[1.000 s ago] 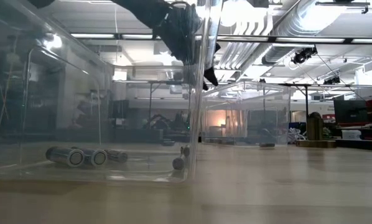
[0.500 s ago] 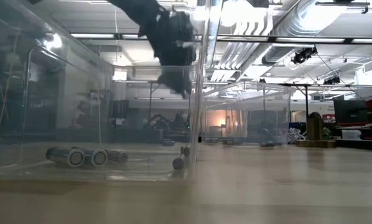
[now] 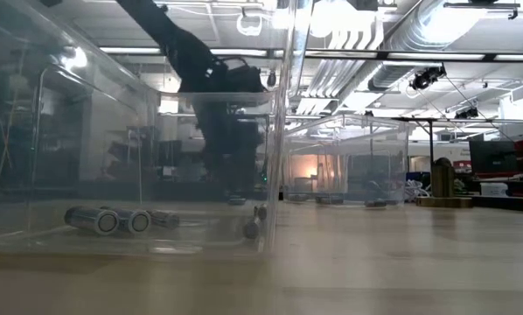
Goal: Sort batteries
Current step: Put the black battery into the right transparent bin
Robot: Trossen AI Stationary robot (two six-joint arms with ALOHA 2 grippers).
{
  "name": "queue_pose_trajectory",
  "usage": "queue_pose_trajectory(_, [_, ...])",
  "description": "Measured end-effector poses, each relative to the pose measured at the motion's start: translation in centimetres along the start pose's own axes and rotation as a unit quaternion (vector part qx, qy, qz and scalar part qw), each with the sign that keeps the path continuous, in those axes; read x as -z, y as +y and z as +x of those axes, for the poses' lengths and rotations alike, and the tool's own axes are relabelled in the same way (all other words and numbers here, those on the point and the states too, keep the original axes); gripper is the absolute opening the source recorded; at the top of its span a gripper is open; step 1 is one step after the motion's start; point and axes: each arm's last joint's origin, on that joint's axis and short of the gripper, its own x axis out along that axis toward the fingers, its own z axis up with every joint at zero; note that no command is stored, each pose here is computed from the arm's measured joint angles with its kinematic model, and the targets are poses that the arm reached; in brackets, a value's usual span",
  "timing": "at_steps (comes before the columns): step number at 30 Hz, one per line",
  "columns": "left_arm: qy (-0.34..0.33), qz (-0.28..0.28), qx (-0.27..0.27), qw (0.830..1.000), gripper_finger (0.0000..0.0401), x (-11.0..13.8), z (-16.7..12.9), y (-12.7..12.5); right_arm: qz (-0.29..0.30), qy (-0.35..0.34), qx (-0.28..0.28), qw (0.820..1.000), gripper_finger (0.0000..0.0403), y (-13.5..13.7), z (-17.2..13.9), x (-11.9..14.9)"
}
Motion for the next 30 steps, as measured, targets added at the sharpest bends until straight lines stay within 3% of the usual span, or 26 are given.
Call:
queue_pose_trajectory(3, [-0.007, -0.014, -0.017, 1.0, 0.0187, -0.1, 1.0, 0.4, 0.001, 0.0, 0.0, 1.0, 0.0197, 0.0, 0.0, 0.0])
queue_pose_trajectory(9, [0.022, -0.011, 0.015, 1.0, 0.0166, 0.5, 3.0, 0.0, 0.003, -0.002, -0.001, 1.0, 0.0197, 0.0, 0.0, -0.1])
queue_pose_trajectory(12, [0.04, -0.001, 0.003, 0.999, 0.0114, 1.2, 3.5, -0.5, 0.005, -0.003, -0.001, 1.0, 0.0197, 0.0, 0.0, -0.1])
queue_pose_trajectory(15, [0.038, 0.011, 0.011, 0.999, 0.0029, 1.2, 2.8, -0.9, 0.004, -0.003, -0.001, 1.0, 0.0197, 0.0, 0.0, -0.1])
queue_pose_trajectory(18, [0.029, 0.021, 0.033, 0.999, 0.002, 1.0, 0.9, -1.2, 0.004, -0.003, -0.001, 1.0, 0.0197, 0.0, 0.0, -0.1])
queue_pose_trajectory(21, [-0.049, 0.018, 0.06, 0.997, 0.0012, -0.7, -2.5, -1.5, 0.004, -0.002, -0.002, 1.0, 0.0197, 0.0, 0.0, -0.1])
queue_pose_trajectory(24, [-0.171, 0.029, 0.089, 0.981, 0.0007, -2.9, -7.0, -1.6, 0.003, -0.002, -0.001, 1.0, 0.0197, 0.0, 0.0, -0.1])
queue_pose_trajectory(26, [-0.246, 0.045, 0.103, 0.963, 0.0007, -3.9, -9.4, -2.0, 0.002, -0.002, -0.002, 1.0, 0.0197, 0.0, 0.0, -0.1])
queue_pose_trajectory(30, [-0.387, 0.071, 0.131, 0.91, 0.0007, -5.7, -12.6, -3.1, 0.001, -0.005, 0.002, 1.0, 0.0197, 0.0, 0.0, -0.1])
